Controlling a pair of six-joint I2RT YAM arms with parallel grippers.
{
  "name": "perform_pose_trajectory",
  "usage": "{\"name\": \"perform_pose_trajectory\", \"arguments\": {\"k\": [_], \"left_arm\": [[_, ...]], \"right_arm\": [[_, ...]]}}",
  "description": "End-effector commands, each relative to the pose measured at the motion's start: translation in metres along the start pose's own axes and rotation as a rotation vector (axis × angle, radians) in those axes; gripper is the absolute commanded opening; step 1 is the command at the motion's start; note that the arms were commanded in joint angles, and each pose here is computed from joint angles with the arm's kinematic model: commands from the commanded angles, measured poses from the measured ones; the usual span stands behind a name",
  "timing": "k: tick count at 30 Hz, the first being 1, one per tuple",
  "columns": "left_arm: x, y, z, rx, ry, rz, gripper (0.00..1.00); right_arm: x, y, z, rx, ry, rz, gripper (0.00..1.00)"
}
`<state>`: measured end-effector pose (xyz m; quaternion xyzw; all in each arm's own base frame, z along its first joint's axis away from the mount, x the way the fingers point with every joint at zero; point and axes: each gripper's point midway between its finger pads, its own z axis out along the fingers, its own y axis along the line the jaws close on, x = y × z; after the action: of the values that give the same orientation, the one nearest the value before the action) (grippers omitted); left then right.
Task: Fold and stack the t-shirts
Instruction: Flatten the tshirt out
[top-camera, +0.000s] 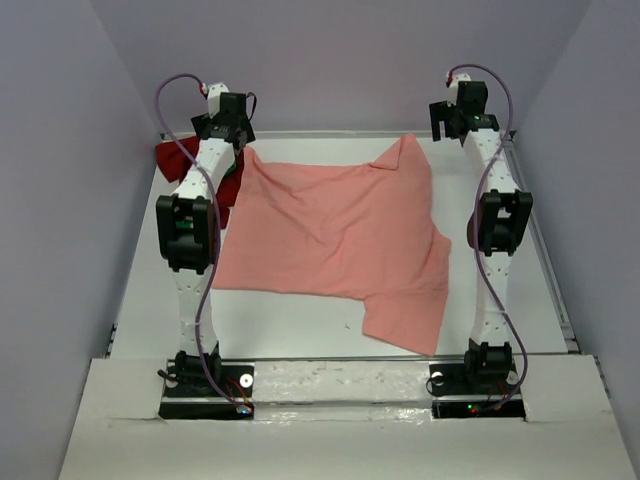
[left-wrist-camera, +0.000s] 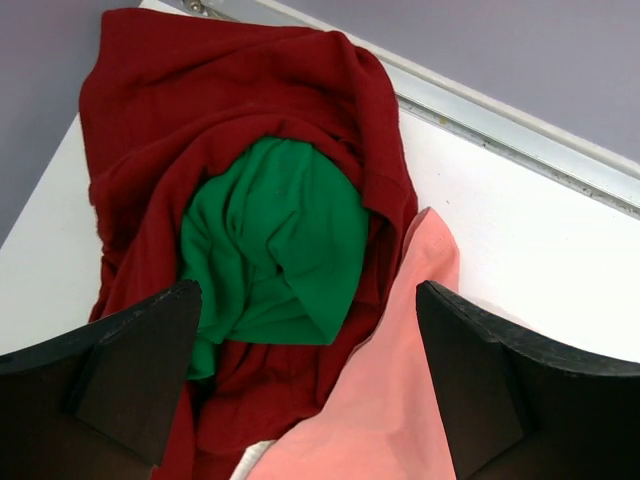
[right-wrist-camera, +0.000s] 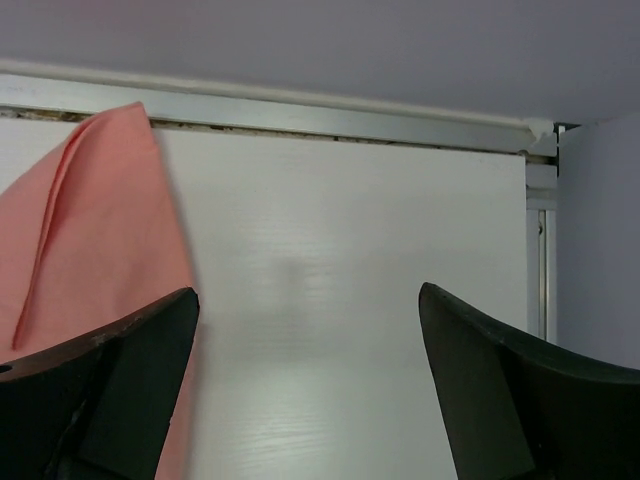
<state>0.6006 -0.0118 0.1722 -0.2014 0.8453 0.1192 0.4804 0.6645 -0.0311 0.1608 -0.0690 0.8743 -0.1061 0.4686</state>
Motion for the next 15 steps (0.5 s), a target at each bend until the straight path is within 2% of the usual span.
{"name": "perform_pose_trajectory", "arguments": {"k": [1,2,3,4,5,6,7,8,9,10,11,12,13,14,15], "left_arm": [[-0.079,0.014,-0.068,0.034,-0.155,-0.095,0.99],[-0.091,0.018,-0.087,0.045,-0.177,-0.11,0.99],[-0.094,0.015,-0.1,0.06,-0.184,-0.115,0.99],[-0.094,0.015,-0.111,0.075,-0.18,-0.124,0.99],[-0.096,0.017,-0.13,0.109,-0.183,-0.142,0.99],[-0.096,0.01,-0.144,0.151,-0.186,-0.146,0.99],[-0.09,0.014,-0.16,0.174,-0.182,-0.145,0.99],[-0.082,0.009,-0.168,0.218,-0.164,-0.135,0.94],[-0.075,0.017,-0.18,0.226,-0.159,-0.126,0.9],[-0.07,0.021,-0.186,0.231,-0.156,-0.12,0.88],[-0.062,0.022,-0.191,0.242,-0.148,-0.104,0.85],[-0.058,0.025,-0.197,0.255,-0.149,-0.094,0.82],[-0.05,0.023,-0.204,0.289,-0.14,-0.077,0.69],[-0.03,0.022,-0.205,0.313,-0.111,-0.046,0.62],[-0.041,0.024,-0.223,0.357,-0.16,-0.069,0.53]], "right_arm": [[-0.064,-0.028,-0.088,0.071,-0.109,0.095,0.96],[-0.059,-0.028,-0.097,0.083,-0.092,0.165,0.96],[-0.057,-0.017,-0.107,0.045,-0.078,0.196,0.92],[-0.024,0.0,-0.105,-0.006,0.006,0.23,0.89],[-0.039,0.004,-0.14,-0.046,-0.039,0.345,0.87],[-0.036,0.023,-0.153,-0.15,-0.048,0.376,0.85],[-0.005,0.053,-0.15,-0.208,-0.015,0.385,0.84],[-0.019,0.051,-0.185,-0.205,-0.085,0.421,0.82],[-0.019,0.055,-0.195,-0.212,-0.112,0.427,0.79],[0.009,0.068,-0.198,-0.234,-0.06,0.423,0.75],[0.014,0.07,-0.206,-0.25,-0.054,0.426,0.72],[0.012,0.071,-0.224,-0.258,-0.072,0.422,0.5],[0.018,0.075,-0.231,-0.263,-0.065,0.414,0.28],[0.028,0.074,-0.235,-0.253,-0.048,0.41,0.13],[0.051,0.075,-0.234,-0.233,-0.005,0.41,0.0]]}}
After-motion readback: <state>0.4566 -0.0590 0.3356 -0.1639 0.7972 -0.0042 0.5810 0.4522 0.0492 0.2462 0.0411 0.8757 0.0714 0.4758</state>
